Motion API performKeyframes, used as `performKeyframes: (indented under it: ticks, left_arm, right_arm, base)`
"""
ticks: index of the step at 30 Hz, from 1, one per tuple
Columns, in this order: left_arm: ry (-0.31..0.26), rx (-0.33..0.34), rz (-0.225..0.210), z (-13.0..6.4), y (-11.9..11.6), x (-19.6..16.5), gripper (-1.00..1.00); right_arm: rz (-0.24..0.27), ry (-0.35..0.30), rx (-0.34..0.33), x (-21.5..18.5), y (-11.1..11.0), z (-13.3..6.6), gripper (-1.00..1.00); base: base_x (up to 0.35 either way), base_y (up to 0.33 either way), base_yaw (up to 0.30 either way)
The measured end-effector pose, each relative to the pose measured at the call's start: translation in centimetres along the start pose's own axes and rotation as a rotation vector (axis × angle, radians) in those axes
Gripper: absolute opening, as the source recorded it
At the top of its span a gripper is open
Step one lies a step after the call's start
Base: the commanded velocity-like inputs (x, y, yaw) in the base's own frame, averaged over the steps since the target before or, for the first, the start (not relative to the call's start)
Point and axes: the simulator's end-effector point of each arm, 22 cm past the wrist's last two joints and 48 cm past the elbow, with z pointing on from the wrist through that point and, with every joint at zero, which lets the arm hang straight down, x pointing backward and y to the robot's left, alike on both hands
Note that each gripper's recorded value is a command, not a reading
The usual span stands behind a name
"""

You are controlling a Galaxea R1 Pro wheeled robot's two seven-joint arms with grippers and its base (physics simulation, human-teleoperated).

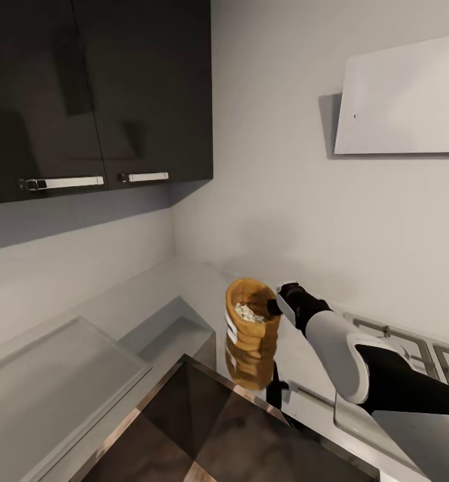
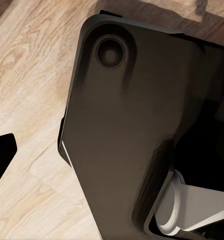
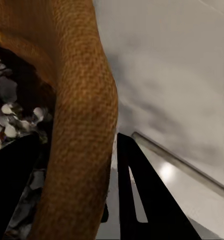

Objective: In the kitchen, take the popcorn bag from the countertop, put it into the microwave, and heat it until the popcorn is cooked so the cooked popcorn ends up inside the bag.

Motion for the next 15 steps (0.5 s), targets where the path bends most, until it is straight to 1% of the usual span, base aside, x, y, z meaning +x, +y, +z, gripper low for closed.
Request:
performKeyframes:
  ticks: [1, 2, 4, 7, 10, 13, 15]
  left_arm:
    - [0.000, 0.000, 0.000, 0.0, 0.0, 0.0, 1.00]
    - [0.000, 0.000, 0.000, 0.0, 0.0, 0.0, 1.00]
    - [0.000, 0.000, 0.000, 0.0, 0.0, 0.0, 1.00]
    - [0.000, 0.000, 0.001, 0.0, 0.0, 0.0, 1.00]
    - [0.000, 0.001, 0.002, 0.0, -0.1, 0.0, 1.00]
    - [-0.001, 0.000, 0.001, 0.0, 0.0, 0.0, 1.00]
    - [0.000, 0.000, 0.001, 0.0, -0.1, 0.0, 1.00]
  right_arm:
    - [0.002, 0.002, 0.006, -0.4, -0.3, -0.3, -1.00]
    - [0.012, -0.004, 0.020, -1.6, -1.1, -1.0, -1.00]
    - [0.034, -0.016, 0.042, -3.8, -2.6, -2.5, -1.00]
    - [0.062, -0.007, 0.068, -5.9, -4.5, -5.1, -1.00]
    - [0.066, 0.029, 0.066, -5.5, -4.7, -5.5, -1.00]
    - [0.064, 0.089, 0.060, -4.3, -4.7, -5.8, -1.00]
    - [0.076, 0.106, 0.050, -4.3, -4.7, -6.3, -1.00]
  base:
    - [0.000, 0.000, 0.000]
    - [0.000, 0.000, 0.000]
    - [0.000, 0.000, 0.000]
    - [0.000, 0.000, 0.000]
    - [0.000, 0.000, 0.000]
    - [0.000, 0.000, 0.000]
    - [0.000, 0.000, 0.000]
